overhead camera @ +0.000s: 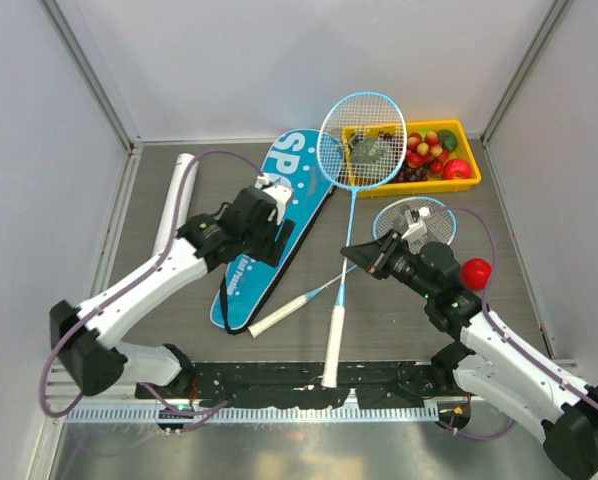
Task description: Pack up the badminton gear
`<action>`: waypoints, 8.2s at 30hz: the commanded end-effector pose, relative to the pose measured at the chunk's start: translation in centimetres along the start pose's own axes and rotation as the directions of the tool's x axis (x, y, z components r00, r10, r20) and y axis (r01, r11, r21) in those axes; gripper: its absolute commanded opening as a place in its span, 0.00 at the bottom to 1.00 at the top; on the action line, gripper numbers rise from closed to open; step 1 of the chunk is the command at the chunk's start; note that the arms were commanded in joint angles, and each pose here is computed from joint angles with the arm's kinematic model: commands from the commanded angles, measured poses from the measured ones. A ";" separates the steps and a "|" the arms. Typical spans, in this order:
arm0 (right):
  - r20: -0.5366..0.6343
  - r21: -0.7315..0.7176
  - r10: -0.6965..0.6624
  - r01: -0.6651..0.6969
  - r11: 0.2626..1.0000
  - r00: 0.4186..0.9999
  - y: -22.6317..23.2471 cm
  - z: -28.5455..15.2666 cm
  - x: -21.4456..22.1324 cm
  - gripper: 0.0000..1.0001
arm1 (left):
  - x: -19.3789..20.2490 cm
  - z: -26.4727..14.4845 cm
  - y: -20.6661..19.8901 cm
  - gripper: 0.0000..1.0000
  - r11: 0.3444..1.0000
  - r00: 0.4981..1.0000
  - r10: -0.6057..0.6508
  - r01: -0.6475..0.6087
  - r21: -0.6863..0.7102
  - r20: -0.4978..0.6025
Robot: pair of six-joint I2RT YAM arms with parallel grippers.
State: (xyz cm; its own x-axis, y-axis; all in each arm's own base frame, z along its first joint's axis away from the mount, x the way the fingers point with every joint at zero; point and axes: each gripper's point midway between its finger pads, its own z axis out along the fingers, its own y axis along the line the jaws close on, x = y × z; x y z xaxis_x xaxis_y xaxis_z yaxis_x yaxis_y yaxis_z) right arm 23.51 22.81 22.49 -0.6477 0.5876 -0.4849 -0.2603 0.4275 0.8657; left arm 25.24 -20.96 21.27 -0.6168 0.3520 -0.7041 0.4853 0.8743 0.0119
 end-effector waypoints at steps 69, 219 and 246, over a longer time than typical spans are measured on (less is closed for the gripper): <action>-0.305 0.181 0.111 -0.056 0.982 0.946 -7.1 -4.4 8.7 0.05 | 1.5 10.0 0.1 0.00 0.902 0.929 -0.330 0.363 0.234 -0.167; 0.088 0.816 0.262 -0.220 0.534 0.961 -12.2 3.2 7.9 0.68 | 6.5 1.0 2.3 0.00 0.979 0.988 -0.152 0.152 0.134 -0.011; 0.032 0.943 0.209 -0.099 0.316 0.977 -18.8 1.6 10.9 0.40 | 6.4 -1.3 2.8 0.00 0.984 0.995 -0.083 0.072 0.162 0.062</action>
State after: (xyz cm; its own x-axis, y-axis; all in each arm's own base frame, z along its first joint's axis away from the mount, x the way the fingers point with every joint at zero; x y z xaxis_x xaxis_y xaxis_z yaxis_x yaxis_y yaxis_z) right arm 23.28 23.92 1.99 -0.6644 0.6988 -0.2651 0.6513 0.7153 0.2534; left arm 20.84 -15.17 15.80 -0.6857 0.2763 -0.6734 0.5004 0.8508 -0.1605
